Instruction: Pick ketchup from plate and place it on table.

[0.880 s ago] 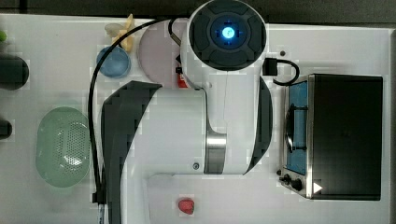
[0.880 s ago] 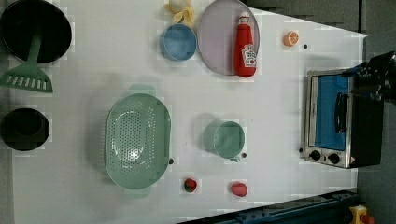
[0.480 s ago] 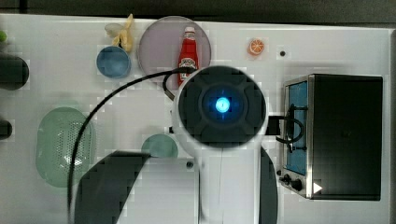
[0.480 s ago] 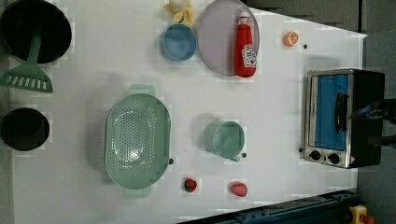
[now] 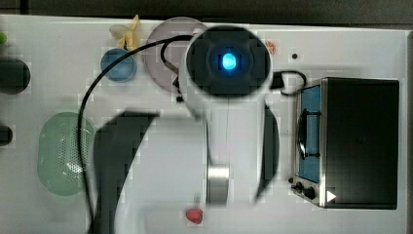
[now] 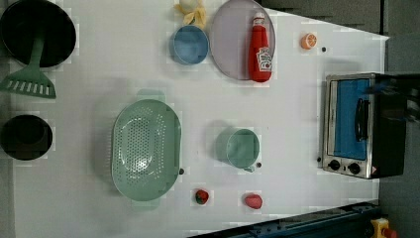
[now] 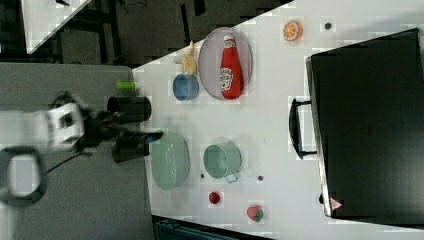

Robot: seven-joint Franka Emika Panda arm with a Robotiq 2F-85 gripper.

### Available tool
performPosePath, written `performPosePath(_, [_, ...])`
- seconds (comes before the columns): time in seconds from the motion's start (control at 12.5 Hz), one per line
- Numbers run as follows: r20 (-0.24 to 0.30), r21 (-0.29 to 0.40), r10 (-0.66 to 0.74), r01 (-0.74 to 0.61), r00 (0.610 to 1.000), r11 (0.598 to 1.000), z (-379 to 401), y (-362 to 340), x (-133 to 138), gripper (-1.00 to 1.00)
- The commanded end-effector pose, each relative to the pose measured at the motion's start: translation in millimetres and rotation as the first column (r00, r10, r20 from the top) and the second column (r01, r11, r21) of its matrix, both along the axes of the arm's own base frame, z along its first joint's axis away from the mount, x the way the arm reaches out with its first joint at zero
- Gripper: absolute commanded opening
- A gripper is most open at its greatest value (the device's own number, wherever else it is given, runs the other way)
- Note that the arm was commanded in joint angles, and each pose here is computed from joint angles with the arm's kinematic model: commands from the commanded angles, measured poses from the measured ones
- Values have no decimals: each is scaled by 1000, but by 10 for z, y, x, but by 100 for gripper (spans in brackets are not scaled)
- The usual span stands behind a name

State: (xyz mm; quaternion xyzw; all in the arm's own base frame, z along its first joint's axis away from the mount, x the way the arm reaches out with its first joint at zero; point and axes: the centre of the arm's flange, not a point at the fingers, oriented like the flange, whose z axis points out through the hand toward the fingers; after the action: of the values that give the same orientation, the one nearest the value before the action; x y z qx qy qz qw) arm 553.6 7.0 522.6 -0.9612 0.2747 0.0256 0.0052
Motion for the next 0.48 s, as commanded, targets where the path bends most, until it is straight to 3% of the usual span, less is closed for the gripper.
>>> performPosePath(0.08, [-101,41,179,-176,979,984,-883,55,201,100])
performPosePath(0.48, [-55,83,412,-407,909,909,-1607,259,490,100])
